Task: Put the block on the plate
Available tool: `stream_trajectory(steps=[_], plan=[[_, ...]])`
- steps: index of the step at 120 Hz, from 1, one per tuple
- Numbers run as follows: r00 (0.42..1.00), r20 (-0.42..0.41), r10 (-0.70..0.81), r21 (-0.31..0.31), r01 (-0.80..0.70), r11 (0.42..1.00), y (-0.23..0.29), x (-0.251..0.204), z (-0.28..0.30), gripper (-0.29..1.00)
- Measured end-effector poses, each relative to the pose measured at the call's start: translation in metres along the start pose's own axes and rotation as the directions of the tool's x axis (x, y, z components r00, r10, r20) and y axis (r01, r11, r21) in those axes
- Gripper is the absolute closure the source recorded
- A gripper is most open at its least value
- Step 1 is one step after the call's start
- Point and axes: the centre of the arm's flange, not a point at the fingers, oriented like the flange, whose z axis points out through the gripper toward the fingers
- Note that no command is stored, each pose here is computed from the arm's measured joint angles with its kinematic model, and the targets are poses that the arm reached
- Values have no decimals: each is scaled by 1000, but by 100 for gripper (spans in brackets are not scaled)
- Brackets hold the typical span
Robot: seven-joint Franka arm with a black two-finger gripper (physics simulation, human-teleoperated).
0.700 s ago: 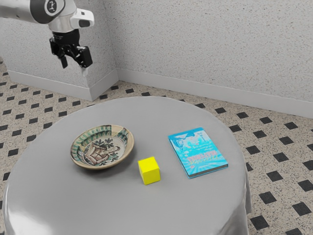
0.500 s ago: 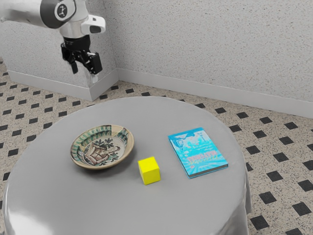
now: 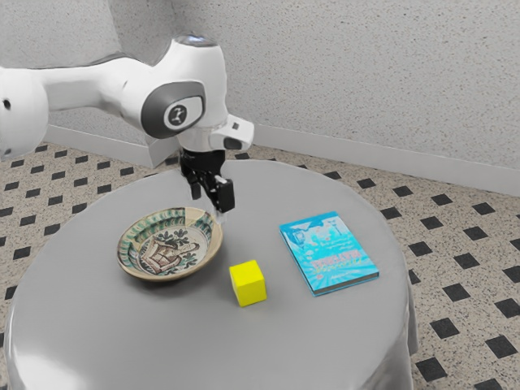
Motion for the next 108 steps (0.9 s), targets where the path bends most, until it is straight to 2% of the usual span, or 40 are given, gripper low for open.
stream_trajectory(steps=[50, 108], plan=[[994, -41, 104, -22, -105, 994, 58, 12, 65, 0], [982, -21, 187, -45, -188, 981, 44, 33, 128, 0]])
